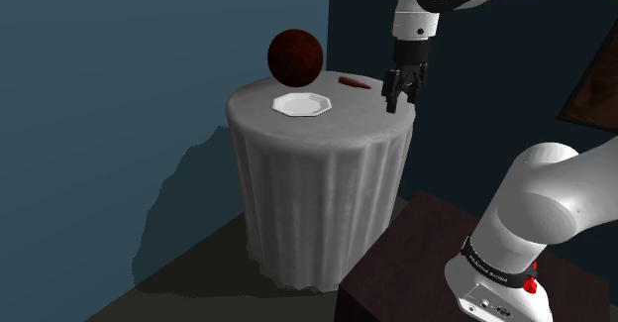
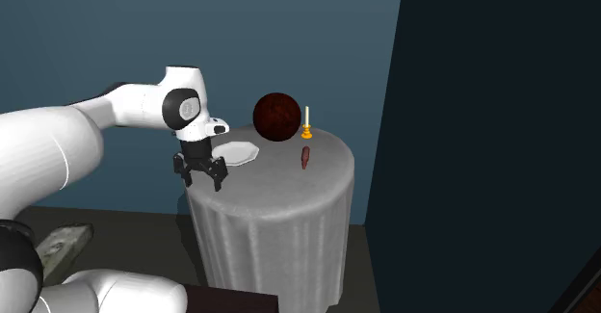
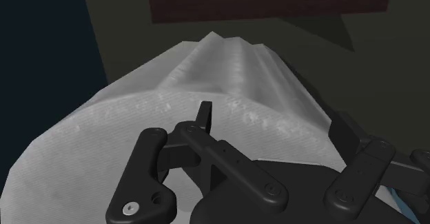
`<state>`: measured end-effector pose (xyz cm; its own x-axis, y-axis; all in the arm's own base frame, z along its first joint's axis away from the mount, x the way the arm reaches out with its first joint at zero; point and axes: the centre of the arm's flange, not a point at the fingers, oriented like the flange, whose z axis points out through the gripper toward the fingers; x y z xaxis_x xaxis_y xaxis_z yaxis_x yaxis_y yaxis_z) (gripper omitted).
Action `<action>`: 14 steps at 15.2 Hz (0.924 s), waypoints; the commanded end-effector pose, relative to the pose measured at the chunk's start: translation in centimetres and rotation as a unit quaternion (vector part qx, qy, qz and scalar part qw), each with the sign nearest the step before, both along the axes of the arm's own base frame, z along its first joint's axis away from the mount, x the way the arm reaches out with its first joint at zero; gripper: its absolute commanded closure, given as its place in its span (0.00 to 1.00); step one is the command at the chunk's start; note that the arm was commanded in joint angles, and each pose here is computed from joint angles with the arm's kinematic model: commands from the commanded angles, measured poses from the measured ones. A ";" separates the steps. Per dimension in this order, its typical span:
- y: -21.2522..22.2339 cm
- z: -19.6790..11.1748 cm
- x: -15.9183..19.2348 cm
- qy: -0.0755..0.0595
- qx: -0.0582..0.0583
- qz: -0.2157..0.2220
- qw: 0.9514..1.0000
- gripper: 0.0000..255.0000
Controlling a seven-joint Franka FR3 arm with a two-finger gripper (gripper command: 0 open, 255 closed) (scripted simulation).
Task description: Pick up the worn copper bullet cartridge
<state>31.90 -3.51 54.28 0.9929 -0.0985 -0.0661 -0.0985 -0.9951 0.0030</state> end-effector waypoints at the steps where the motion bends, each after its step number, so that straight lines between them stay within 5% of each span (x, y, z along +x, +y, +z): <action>1: 0.0 0.0 0.0 0.000 0.000 0.000 1.000 0.00; 14: -11.8 -1.4 12.0 -0.022 0.012 0.026 0.999 0.00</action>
<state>43.14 -14.26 53.07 0.9984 -0.0497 -0.0274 -0.0503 -0.9985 -0.0228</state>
